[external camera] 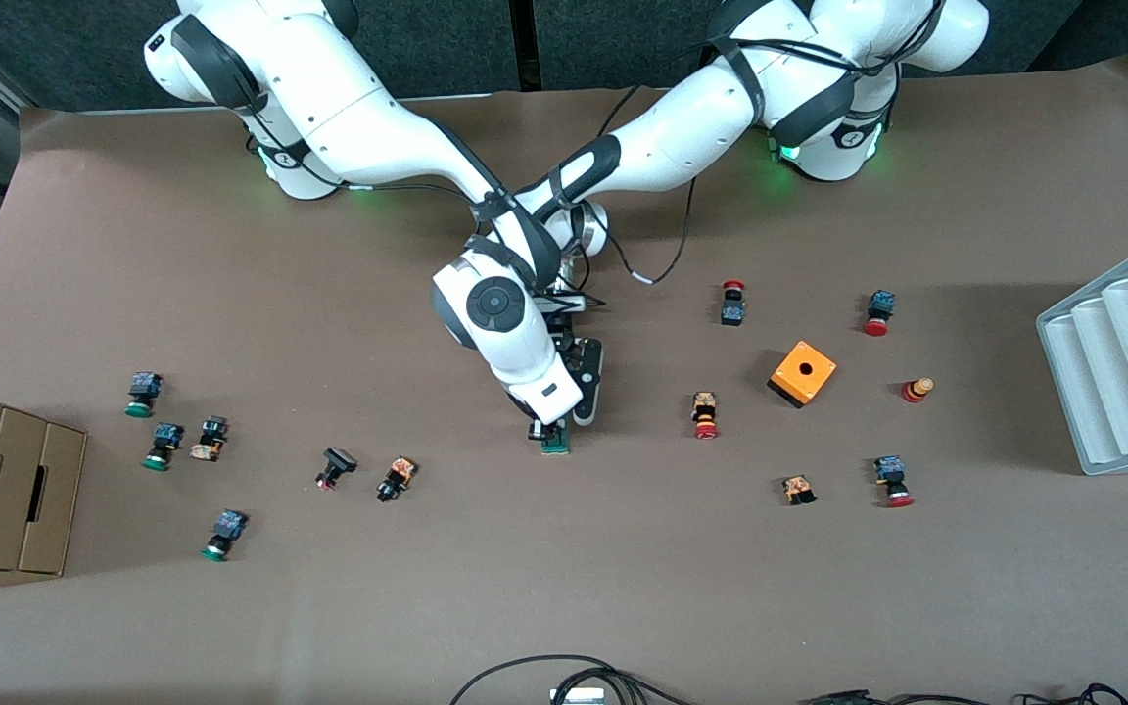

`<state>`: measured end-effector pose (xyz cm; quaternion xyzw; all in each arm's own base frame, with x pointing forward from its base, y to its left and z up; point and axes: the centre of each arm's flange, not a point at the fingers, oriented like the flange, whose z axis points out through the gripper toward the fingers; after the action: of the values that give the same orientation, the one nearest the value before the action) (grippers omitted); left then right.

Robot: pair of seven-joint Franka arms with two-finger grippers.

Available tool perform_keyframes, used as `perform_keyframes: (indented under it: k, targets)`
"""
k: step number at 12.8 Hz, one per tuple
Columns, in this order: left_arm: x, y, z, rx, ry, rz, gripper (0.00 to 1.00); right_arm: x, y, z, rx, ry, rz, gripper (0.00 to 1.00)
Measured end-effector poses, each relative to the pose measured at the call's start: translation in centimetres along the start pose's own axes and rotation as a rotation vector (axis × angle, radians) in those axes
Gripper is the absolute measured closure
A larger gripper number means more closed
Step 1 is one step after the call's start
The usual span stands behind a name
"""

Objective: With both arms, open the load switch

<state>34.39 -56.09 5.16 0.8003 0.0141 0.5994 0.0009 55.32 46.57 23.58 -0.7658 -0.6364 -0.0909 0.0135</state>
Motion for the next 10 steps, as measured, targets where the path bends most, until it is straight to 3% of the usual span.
perform_keyframes:
  k: [10]
  targets:
    - [0.00, 0.00, 0.00, 0.000, 0.000, 0.000, 0.32, -0.04, -0.11, -1.21, 0.017, -0.016, 0.013, 0.63]
